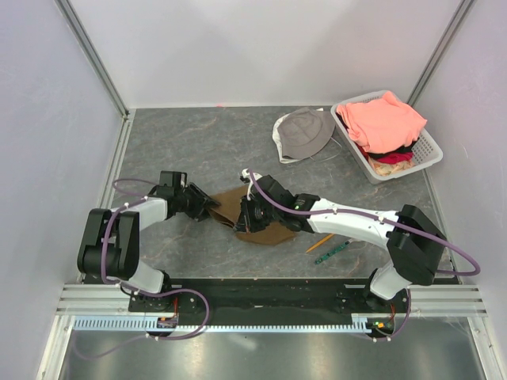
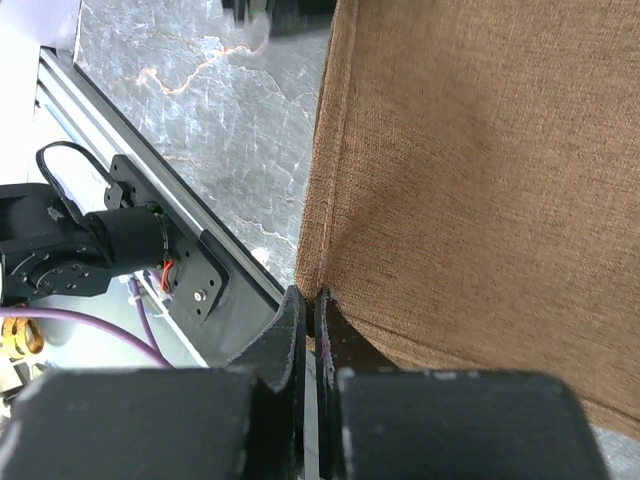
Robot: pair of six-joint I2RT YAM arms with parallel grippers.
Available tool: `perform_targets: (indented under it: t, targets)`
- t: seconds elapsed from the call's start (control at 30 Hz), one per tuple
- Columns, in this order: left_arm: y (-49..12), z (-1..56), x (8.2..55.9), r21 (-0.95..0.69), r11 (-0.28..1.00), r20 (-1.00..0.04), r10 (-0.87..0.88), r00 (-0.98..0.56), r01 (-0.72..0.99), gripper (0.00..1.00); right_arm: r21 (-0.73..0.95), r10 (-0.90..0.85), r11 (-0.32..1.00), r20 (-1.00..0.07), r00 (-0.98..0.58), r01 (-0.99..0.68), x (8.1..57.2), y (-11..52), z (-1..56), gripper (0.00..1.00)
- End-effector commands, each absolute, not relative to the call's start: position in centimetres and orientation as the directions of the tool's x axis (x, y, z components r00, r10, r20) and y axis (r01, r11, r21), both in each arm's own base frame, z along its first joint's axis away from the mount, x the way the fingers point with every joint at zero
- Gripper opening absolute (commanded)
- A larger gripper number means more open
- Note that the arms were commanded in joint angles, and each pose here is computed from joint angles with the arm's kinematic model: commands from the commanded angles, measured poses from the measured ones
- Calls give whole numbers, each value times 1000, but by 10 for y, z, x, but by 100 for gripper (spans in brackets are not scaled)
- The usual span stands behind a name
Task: Fold the napkin into a case and place the utensils inside
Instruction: Pick up the lower triangle-folded napkin from the center of the board, then fold the lower triangle-folded napkin at the center of the board.
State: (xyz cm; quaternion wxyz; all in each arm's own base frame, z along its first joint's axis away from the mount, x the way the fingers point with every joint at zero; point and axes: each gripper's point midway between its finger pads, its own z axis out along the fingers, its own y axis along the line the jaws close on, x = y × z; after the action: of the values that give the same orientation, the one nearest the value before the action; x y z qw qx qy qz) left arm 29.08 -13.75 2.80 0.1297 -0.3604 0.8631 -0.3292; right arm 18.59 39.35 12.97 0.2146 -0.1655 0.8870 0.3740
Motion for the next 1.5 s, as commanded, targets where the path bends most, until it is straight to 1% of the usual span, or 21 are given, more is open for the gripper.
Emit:
perform_targets:
  t: [0.0, 0.03, 0.07, 0.13, 0.17, 0.27, 0.47, 0.53, 0.6, 0.7, 0.73, 0.8, 0.9, 1.0, 1.17, 1.2, 1.23, 1.27, 1.3, 1.4, 1.47]
  targets:
    - [-125, 41, 320, -634, 608, -126, -691, -712, -477, 45, 627, -99, 621, -532, -841, -470, 182, 391, 150, 0]
    - [-123, 42, 321, -624, 623, -141, -684, -716, -472, 42, 629, -98, 619, -533, -840, -471, 181, 390, 148, 0]
    - [-120, 46, 320, -612, 648, -168, -666, -727, -453, 33, 628, -109, 624, -519, -848, -465, 176, 384, 139, 0]
    - [-114, 47, 319, -575, 686, -210, -651, -729, -447, 29, 629, -112, 624, -516, -849, -464, 171, 379, 135, 0]
    - [-111, 50, 316, -556, 712, -237, -630, -740, -428, 23, 630, -118, 628, -503, -856, -457, 166, 372, 127, 0]
    - [-106, 53, 307, -508, 754, -282, -602, -748, -416, 14, 635, -131, 633, -476, -870, -443, 155, 362, 109, 0]
    - [-110, 66, 296, -458, 799, -345, -563, -751, -389, 6, 673, -135, 610, -431, -892, -418, 132, 354, 90, 0]
    - [-113, 72, 291, -402, 833, -387, -531, -754, -380, 6, 691, -126, 597, -421, -898, -407, 127, 353, 90, 0]
    - [-109, 81, 296, -349, 852, -444, -516, -732, -390, 2, 695, -121, 599, -412, -903, -398, 122, 347, 86, 0]
    - [-116, 90, 298, -307, 863, -477, -503, -720, -400, 2, 687, -120, 610, -412, -903, -394, 119, 339, 81, 0]
    - [-121, 86, 293, -273, 874, -466, -486, -739, -403, 2, 685, -118, 615, -409, -905, -390, 119, 336, 80, 0]
    - [-125, 96, 303, -247, 877, -505, -479, -718, -412, 2, 694, -114, 610, -401, -909, -383, 115, 333, 80, 0]
    - [-137, 95, 310, -222, 876, -509, -478, -716, -428, 2, 720, -121, 591, -367, -922, -364, 106, 333, 76, 0]
    - [-140, 90, 315, -226, 862, -495, -503, -709, -454, 2, 720, -133, 587, -365, -922, -369, 103, 336, 71, 0]
    - [-130, 83, 319, -167, 874, -498, -475, -726, -457, 2, 719, -191, 569, -358, -914, -400, 86, 362, 63, 0]
    - [-129, 84, 320, -180, 873, -503, -478, -720, -454, 2, 713, -202, 567, -366, -908, -413, 85, 369, 62, 0]
    - [-126, 85, 324, -191, 886, -517, -457, -724, -424, 2, 711, -220, 554, -376, -900, -432, 81, 380, 66, 0]
    - [-126, 74, 319, -200, 899, -504, -436, -745, -390, 2, 695, -236, 575, -364, -901, -431, 80, 383, 54, 0]
    - [-141, 77, 325, -290, 899, -487, -433, -758, -328, 2, 693, -245, 575, -361, -900, -434, 79, 387, 52, 0]
    - [-137, 66, 321, -292, 910, -459, -402, -793, -293, 2, 681, -264, 586, -352, -898, -439, 80, 395, 44, 0]
    - [-135, 62, 321, -271, 925, -464, -369, -805, -268, 2, 637, -275, 611, -386, -881, -470, 89, 397, 43, 0]
